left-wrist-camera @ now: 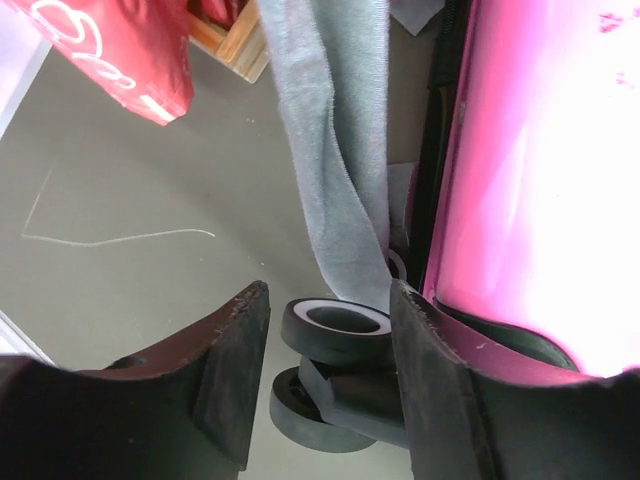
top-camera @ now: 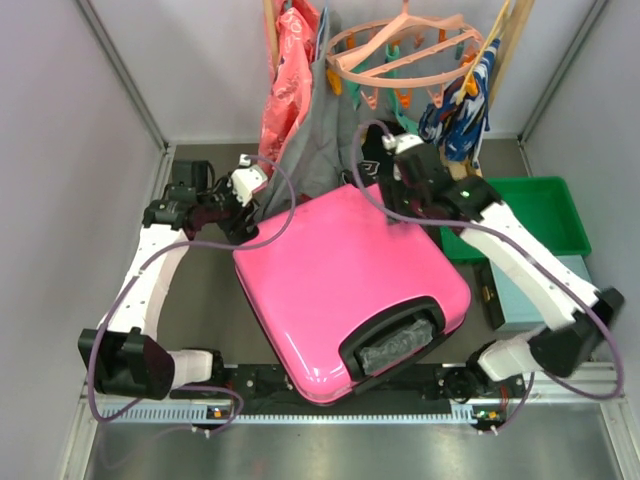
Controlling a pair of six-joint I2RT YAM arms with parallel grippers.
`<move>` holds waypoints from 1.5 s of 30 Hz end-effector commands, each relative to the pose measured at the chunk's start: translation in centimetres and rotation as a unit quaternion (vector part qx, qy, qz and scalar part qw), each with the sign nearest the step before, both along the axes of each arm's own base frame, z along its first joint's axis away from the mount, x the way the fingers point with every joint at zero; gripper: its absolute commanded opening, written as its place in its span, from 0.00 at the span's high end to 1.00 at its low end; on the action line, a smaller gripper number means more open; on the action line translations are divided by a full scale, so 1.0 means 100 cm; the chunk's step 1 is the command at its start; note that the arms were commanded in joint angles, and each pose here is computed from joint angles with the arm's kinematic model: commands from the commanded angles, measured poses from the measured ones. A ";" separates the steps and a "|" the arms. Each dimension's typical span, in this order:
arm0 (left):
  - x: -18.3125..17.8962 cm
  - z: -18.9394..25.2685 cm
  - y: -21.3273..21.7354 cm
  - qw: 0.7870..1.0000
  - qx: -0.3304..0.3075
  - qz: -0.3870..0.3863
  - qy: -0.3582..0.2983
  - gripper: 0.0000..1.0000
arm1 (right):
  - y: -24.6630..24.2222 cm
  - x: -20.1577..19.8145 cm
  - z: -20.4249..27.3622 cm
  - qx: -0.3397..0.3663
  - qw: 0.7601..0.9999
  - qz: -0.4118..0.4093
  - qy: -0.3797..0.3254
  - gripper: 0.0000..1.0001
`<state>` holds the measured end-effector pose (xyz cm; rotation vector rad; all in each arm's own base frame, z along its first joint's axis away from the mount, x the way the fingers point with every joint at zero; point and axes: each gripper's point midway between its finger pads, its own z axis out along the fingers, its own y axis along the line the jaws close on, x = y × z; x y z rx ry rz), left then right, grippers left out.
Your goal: Open, take out, and arrange the luggage
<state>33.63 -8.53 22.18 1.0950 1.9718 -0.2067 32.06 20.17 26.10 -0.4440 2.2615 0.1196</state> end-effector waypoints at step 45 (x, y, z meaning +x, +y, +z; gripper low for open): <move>0.008 -0.035 -0.001 0.999 0.001 -0.030 0.026 0.33 | -0.051 -0.247 -0.071 0.092 0.933 -0.282 0.202 0.32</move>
